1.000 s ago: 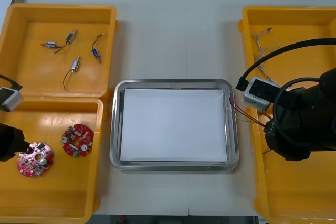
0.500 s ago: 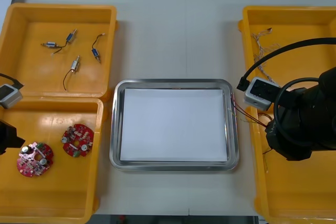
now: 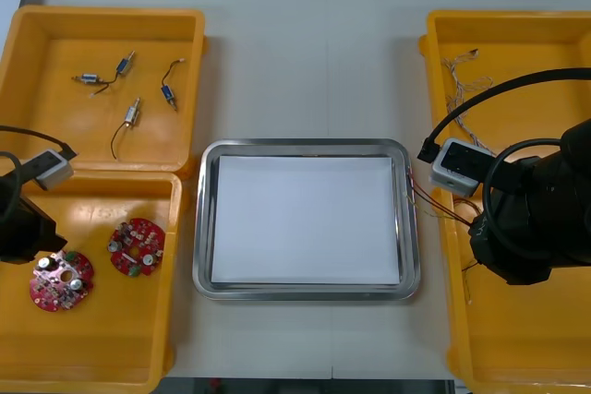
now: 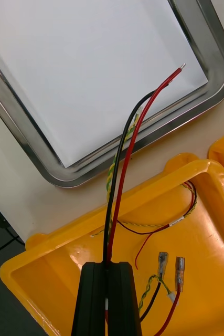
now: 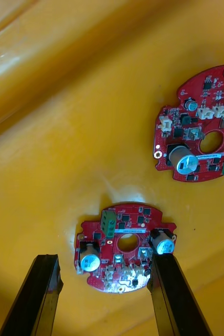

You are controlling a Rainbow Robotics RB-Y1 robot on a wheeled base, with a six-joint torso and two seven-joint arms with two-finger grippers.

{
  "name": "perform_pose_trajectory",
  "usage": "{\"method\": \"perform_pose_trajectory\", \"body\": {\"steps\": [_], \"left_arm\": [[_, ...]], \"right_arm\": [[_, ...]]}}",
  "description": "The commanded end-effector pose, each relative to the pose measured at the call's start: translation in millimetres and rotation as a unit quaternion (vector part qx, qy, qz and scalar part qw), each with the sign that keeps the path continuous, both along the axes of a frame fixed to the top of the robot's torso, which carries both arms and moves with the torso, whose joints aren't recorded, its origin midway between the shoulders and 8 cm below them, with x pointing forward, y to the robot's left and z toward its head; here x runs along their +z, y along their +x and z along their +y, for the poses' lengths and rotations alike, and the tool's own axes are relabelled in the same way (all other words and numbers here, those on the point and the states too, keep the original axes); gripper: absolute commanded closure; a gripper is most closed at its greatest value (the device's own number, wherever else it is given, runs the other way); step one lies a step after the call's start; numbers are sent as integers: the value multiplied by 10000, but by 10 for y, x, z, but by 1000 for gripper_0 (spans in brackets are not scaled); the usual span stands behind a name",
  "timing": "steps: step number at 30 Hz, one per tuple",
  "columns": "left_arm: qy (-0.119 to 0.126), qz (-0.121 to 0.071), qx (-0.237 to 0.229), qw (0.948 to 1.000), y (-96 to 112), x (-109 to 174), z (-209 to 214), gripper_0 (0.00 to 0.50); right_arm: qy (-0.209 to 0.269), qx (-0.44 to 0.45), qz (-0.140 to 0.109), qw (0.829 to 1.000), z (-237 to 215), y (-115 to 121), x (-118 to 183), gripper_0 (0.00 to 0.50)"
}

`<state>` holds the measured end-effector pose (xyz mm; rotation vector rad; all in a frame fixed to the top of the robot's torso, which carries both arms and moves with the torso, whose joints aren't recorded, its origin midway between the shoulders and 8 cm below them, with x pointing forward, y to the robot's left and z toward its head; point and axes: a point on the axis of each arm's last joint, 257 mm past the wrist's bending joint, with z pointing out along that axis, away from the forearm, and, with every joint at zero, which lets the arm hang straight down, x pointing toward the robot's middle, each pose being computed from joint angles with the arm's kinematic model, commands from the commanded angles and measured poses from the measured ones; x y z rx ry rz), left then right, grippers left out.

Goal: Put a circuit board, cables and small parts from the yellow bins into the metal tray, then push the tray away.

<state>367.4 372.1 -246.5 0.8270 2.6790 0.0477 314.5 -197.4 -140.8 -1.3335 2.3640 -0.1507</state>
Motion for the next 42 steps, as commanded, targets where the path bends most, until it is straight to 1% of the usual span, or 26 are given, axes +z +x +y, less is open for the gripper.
{"method": "perform_pose_trajectory", "body": {"steps": [1,2,4,7,16,20,23,27,31,42], "left_arm": [[508,-231,-421,9976,150,12,105,0],[536,-247,-422,9974,160,2,109,0],[668,-249,-463,9964,165,-75,122,0],[710,-252,-509,9959,184,-148,96,0],[538,-298,-505,9968,218,-294,7,0],[558,-283,-524,9967,206,-334,-7,0],[511,-300,-559,9967,206,-376,-54,0],[545,-308,-581,9963,200,-423,-57,0],[647,-330,-630,9954,198,-482,-39,0],[639,-281,-608,9957,165,-543,-45,0]], "right_arm": [[-292,148,-91,9994,-109,28,58,500],[-292,148,-91,9994,-109,28,58,500],[-308,149,-86,9994,-117,26,56,500],[-335,134,-90,9993,-131,29,54,500],[-394,114,-88,9991,-162,29,55,500],[-396,115,-102,9991,-164,35,61,500],[-401,115,-93,9991,-166,31,59,500],[-394,118,-96,9991,-162,32,60,500],[-401,113,-85,9991,-168,28,54,500],[-394,118,-96,9991,-162,32,60,500]]}}
